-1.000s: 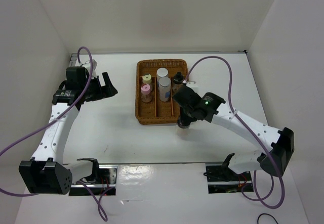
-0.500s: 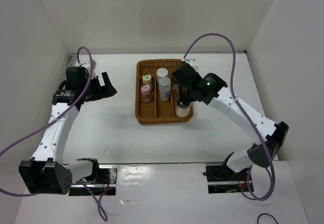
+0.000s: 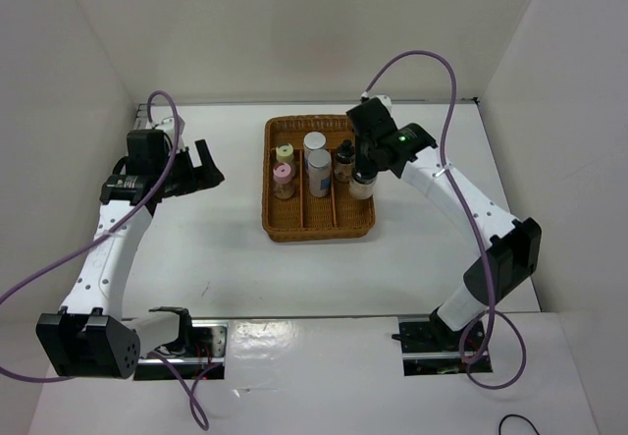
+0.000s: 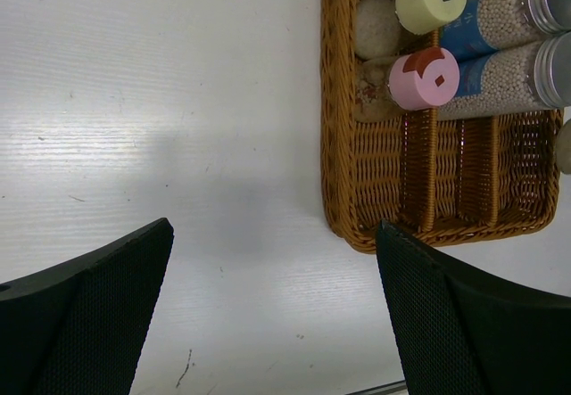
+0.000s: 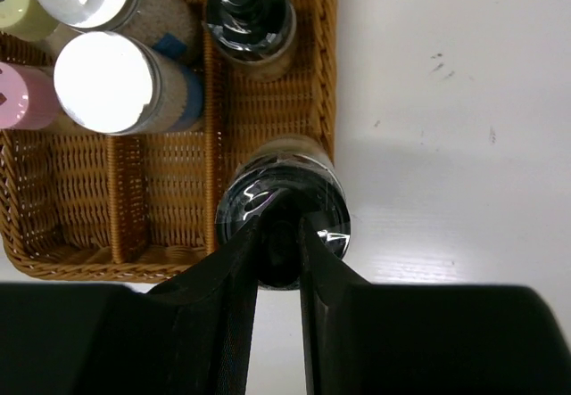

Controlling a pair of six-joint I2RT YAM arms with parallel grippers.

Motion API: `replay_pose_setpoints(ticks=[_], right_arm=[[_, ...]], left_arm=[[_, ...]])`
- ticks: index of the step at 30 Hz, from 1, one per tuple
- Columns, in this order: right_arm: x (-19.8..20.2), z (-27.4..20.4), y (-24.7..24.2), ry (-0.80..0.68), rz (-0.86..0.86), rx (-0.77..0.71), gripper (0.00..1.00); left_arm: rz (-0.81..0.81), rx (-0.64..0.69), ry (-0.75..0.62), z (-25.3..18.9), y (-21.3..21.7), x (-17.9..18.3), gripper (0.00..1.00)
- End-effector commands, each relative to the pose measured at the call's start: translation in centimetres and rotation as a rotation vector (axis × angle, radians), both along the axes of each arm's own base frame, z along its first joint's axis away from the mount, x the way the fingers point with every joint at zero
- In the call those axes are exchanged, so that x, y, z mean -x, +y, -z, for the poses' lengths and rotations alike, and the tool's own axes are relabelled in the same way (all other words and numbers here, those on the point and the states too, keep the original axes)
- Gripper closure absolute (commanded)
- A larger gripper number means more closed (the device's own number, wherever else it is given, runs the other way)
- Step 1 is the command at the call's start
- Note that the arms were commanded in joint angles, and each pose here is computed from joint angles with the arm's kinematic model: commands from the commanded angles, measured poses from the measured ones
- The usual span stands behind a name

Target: Organize the condiment bottles

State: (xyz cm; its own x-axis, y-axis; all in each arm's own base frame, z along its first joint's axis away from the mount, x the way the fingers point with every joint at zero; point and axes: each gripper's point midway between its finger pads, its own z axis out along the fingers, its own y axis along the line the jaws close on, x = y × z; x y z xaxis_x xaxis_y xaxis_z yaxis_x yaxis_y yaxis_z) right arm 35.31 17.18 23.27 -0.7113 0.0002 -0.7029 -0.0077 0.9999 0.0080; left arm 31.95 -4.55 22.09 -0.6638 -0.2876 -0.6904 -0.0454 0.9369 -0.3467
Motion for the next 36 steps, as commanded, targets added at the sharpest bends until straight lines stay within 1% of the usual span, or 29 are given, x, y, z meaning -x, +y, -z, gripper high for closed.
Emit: replay_pose_setpoints(ticks=[1,3,5,11,16,17,18,23,29,36], right_arm=[[-2.8,-3.1,2.6,-0.119,-0.044,-0.084,1.00],[-3.1,-2.4,3.1,-0.104,-0.056,-0.088,1.00],[-3.5,-2.5,3.6,-0.120,-0.065,-0.109,1.00],[-4.2,0.8,3.9,-0.071,-0.065,-0.062,1.00],[-4.9,2.4,3.1,-0.062,-0.047,-0.041,1.00],[-5.1,3.2,3.2,-0.051,-0.047,-0.035,1.00],[-5.4,3.0,3.2,-0.068,-0.047,-0.030,1.00],[-5.9,5.7,2.8,-0.042,-0.029,-0.003,1.00],[-6.5,7.1,2.6,-0.042,-0.027,0.003,1.00],[-7.3,7.0,2.4,-0.065,-0.010,-0.001,1.00]], left_arm=[[-0.012,-0.018,-0.043,-1.0,0.6,-0.1,0.00],[-0.012,-0.018,-0.043,-1.0,0.6,-0.1,0.00],[-0.012,-0.018,-0.052,-1.2,0.6,-0.3,0.00],[-0.021,-0.018,-0.043,-0.9,0.9,-0.4,0.00],[-0.021,-0.018,-0.024,-0.3,0.9,-0.6,0.00],[-0.021,-0.018,-0.042,-0.9,0.9,-0.9,0.00],[-0.021,-0.018,-0.043,-0.9,0.9,-0.9,0.00],[-0.021,-0.018,-0.032,-0.6,1.0,-1.3,0.00],[-0.021,-0.018,-0.041,-1.0,1.0,-1.9,0.00],[-0.021,-0.018,-0.032,-0.8,1.0,-2.2,0.00]])
